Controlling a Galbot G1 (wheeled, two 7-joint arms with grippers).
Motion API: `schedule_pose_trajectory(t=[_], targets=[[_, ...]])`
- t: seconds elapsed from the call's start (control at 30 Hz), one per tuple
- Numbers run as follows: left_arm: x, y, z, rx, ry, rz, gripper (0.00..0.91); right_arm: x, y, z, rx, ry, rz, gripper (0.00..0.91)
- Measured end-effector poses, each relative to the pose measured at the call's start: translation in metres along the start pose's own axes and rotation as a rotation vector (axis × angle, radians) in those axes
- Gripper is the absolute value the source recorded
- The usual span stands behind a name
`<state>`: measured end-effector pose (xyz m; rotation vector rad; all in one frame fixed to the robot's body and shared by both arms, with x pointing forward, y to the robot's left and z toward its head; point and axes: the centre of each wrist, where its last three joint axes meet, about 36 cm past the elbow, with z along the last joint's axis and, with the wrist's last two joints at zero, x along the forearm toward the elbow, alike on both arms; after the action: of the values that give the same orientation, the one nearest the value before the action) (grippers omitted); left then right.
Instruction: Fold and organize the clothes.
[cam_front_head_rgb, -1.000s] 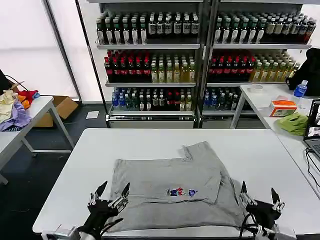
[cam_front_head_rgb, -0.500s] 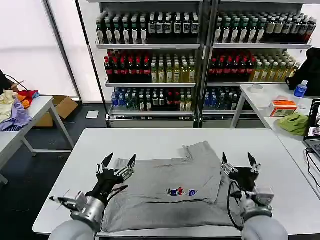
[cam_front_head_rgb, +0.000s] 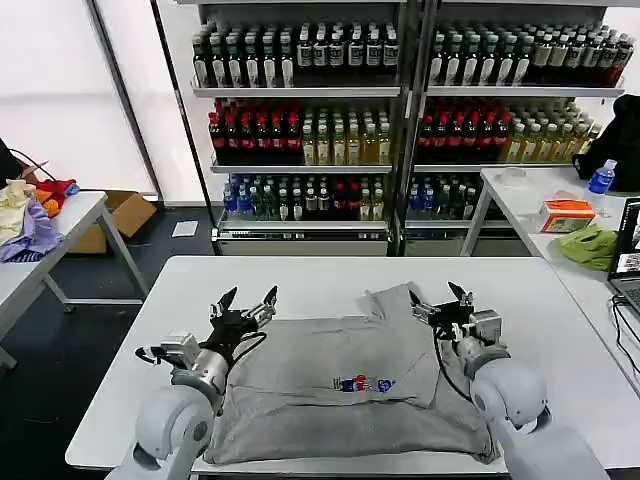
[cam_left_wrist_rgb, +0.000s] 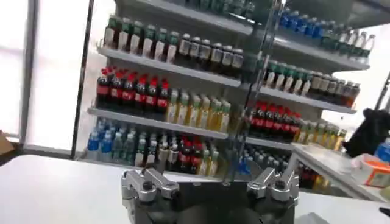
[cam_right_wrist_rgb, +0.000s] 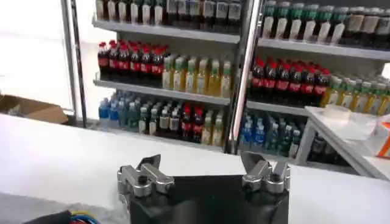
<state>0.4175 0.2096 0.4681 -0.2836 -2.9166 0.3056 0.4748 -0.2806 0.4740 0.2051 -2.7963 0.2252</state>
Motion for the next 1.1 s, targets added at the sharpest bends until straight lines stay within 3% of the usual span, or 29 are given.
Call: schedule_pose_trajectory(t=[0.7, 1.1], targets=[[-0.048, 0.046, 0.017, -0.169, 0.204, -0.105, 0.907, -0.081, -0.010, 0.000, -0.110, 0.108, 0.007, 0.907], [-0.058, 0.068, 0.027, -0.211, 0.270, -0.144, 0.907, -0.108, 0.001, 0.006, -0.156, 0.155, 0.006, 0.907]])
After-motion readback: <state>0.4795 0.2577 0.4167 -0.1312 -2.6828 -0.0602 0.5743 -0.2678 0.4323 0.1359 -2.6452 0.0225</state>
